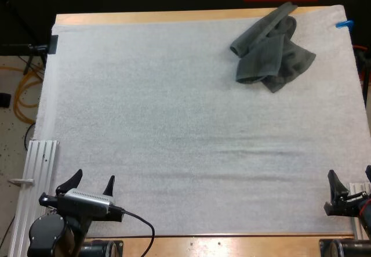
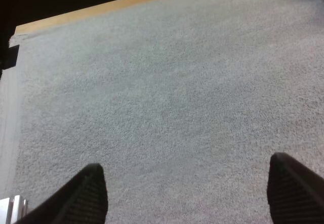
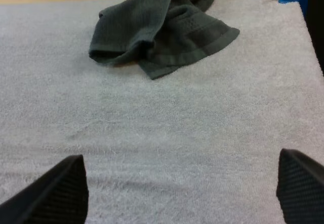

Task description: Pick towel from pile fold and stack

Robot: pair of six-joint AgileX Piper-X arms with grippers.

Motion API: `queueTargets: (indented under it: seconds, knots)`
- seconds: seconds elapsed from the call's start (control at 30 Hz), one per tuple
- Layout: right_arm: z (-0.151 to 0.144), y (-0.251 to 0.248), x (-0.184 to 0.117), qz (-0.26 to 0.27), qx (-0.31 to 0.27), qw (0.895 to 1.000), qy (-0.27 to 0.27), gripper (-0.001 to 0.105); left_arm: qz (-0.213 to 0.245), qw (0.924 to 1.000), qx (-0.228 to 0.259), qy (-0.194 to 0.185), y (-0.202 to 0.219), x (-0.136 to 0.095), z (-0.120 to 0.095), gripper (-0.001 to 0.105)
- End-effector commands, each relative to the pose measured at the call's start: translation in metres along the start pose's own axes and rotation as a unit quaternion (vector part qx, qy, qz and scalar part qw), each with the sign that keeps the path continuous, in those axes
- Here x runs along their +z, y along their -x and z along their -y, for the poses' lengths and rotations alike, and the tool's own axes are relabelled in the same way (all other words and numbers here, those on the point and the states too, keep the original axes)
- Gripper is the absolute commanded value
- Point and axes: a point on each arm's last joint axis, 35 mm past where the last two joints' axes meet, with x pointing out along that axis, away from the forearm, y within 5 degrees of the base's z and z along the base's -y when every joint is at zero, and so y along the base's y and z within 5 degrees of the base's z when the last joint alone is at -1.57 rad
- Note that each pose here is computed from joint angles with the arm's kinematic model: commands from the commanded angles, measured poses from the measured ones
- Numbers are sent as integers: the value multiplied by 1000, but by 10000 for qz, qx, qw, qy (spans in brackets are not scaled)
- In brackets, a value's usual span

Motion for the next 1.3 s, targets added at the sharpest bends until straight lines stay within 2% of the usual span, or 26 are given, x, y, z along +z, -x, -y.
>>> queueTargets:
  seconds: [0.0, 0.07, 0.47, 0.57, 0.7, 0.8, 0.9, 1.0, 1.13, 1.27]
  knots:
    - [0, 0, 1, 15, 10, 10000, -79, 74, 15, 10000, -37, 12, -1, 1, 0, 64]
    - [1, 0, 1, -14, -93, 9995, -294, 74, 15, 10000, -37, 12, -1, 1, 0, 64]
    - [1, 1, 3, 26, -83, 9995, -293, 74, 114, 9999, 20, -2, 0, 4, 0, 64]
    - [3, 15, 16, 290, -154, 9991, -263, 74, 330, 9994, 133, -29, 10, 14, 1, 64]
    - [10, 22, 42, 302, -157, 9991, -261, 74, 730, 9973, 42, -88, 31, 31, 5, 64]
    - [16, 17, 63, 206, 97, 9993, -280, 74, 591, 9978, -273, -89, 31, 52, 8, 64]
    - [19, 4, 84, 84, 753, 9966, -335, 74, 401, 9956, -850, -65, 25, 74, 11, 64]
    - [21, -12, 101, 29, 1641, 9855, -430, 74, 301, 9887, -1461, 151, 17, 92, 15, 64]
    - [26, -44, 118, 29, 2542, 9654, -584, 74, 224, 9720, -2332, 193, 9, 111, 22, 64]
    - [34, -73, 133, 233, 2611, 9624, -713, 74, 65, 9642, -2647, 159, -1, 119, 27, 64]
